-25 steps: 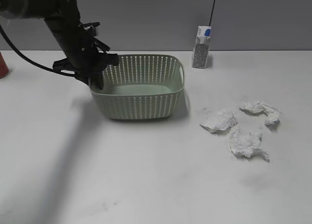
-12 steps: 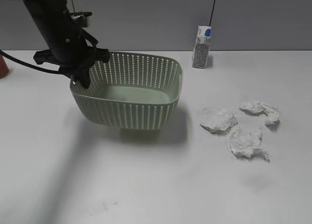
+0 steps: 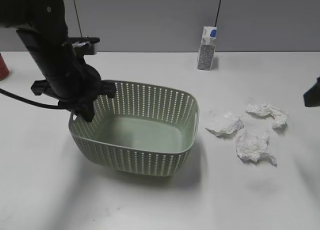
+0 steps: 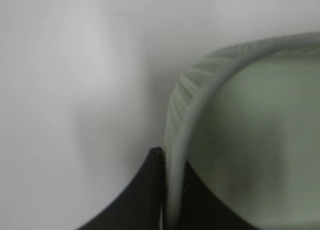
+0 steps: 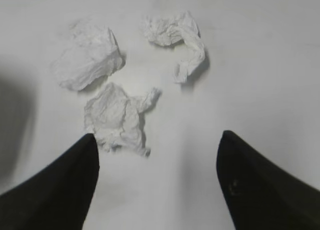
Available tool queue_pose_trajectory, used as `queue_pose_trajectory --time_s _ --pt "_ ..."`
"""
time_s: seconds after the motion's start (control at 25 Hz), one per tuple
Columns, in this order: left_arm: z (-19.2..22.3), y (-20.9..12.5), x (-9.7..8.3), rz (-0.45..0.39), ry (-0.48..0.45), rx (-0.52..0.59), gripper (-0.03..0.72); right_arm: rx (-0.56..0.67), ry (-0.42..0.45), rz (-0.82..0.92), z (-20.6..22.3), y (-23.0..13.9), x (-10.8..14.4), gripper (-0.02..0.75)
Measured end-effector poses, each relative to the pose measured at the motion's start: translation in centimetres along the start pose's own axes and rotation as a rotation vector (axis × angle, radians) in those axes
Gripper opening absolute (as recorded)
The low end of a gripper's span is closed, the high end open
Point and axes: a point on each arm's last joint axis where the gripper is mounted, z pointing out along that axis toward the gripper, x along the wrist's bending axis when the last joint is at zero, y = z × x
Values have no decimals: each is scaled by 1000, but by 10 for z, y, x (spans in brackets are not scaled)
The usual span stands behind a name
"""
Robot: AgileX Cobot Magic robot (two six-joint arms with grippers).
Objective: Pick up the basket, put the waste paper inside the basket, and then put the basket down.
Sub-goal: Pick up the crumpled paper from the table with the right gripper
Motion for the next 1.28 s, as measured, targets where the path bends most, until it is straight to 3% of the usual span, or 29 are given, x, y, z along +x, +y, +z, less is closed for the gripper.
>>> queue_pose_trajectory --time_s 0.24,0.56,0.96,1.12,1.28 --pt "13 -15 7 -96 -3 -17 3 125 -20 -52 81 46 -7 581" --pt "3 -16 5 -101 -17 -50 3 148 -80 -132 174 48 -23 581" --pt "3 -19 6 -96 -5 -18 3 152 -92 -145 214 34 -29 557" --pt "3 -20 6 -95 -3 -14 3 151 -91 -145 214 34 -29 417" --pt "3 -19 7 -82 11 -16 3 151 -91 -145 214 34 -29 141"
